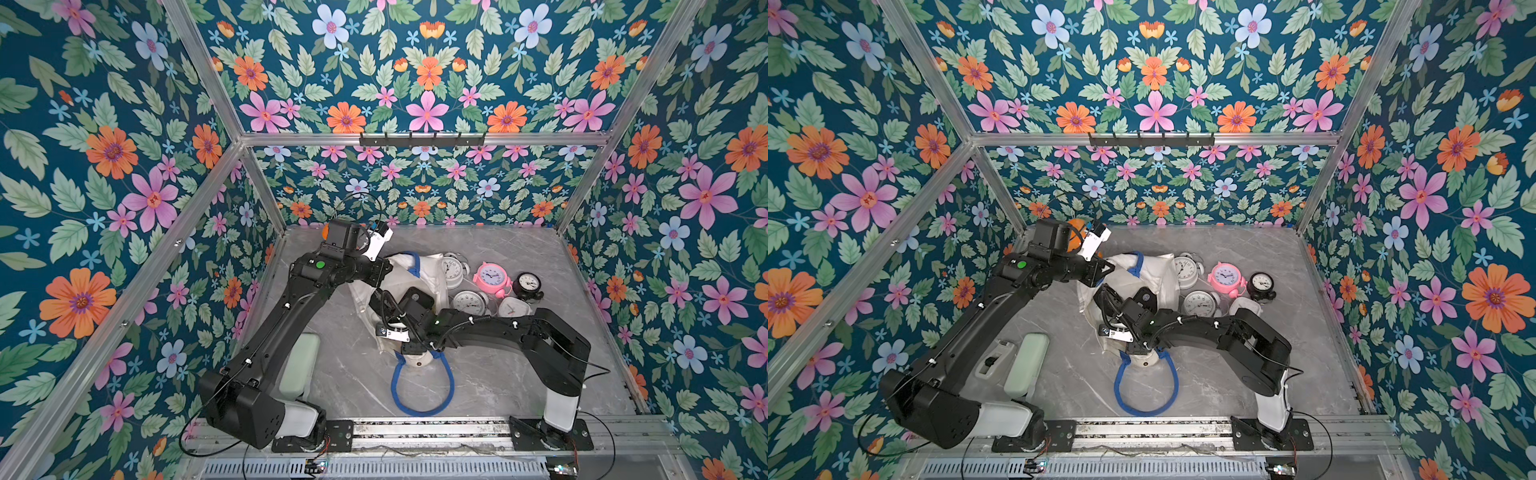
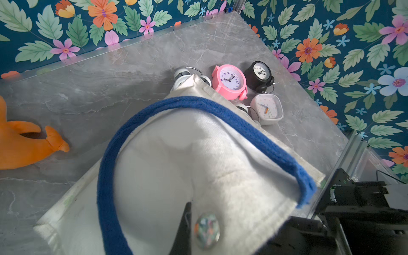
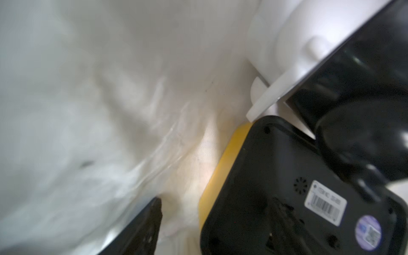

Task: Take the alarm clock out of the canvas bag
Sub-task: Adjust the alarm at the canvas bag.

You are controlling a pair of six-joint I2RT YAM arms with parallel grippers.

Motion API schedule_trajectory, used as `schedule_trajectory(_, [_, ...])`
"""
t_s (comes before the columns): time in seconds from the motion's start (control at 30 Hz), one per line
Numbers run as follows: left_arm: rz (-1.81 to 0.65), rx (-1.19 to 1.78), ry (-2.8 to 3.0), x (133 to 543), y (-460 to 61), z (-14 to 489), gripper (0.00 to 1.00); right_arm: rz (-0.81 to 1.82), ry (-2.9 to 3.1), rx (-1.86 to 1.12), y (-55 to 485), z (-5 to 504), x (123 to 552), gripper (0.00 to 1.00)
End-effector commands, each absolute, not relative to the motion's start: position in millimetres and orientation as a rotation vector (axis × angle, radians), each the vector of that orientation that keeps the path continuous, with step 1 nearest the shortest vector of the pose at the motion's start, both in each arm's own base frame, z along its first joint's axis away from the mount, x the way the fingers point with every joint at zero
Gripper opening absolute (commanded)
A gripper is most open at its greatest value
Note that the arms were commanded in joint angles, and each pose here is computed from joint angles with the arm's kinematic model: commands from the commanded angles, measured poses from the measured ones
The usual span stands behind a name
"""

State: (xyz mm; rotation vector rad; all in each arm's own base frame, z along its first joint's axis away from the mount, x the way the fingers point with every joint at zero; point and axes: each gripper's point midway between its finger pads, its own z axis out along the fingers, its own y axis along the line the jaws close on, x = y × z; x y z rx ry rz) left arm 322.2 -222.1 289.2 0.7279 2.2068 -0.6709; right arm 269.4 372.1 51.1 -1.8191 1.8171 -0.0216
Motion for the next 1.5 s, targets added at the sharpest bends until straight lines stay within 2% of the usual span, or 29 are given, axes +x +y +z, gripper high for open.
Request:
schedule_trajectory(0.0, [-0.720, 0.734, 2.166, 320.3, -228.2, 302.3, 0.00, -0.120, 1.803, -1.816, 362.5, 48.8, 280.5, 0.76])
schedule_trajectory(0.27, [-0.766, 0.741, 2.159, 312.6, -230.7, 307.8, 0.00, -0.280, 1.730, -1.775, 356.0, 52.3, 302.1, 0.74])
schedule_trajectory(0.67, [-0.791, 0.734, 2.149, 306.8, -230.6, 313.9, 0.00, -0.320, 1.580, -1.608, 368.0, 110.5, 325.5, 0.60])
schedule_trajectory(0.9, [-0.811, 0.735, 2.143, 303.8, -231.7, 316.0, 0.00, -0.249, 1.623, -1.555, 370.9, 126.6, 335.2, 0.60])
schedule_trajectory(1.47, [-0.844, 0.734, 2.146, 301.7, -234.6, 316.0, 0.00, -0.119, 1.749, -1.473, 369.8, 125.7, 355.7, 0.60])
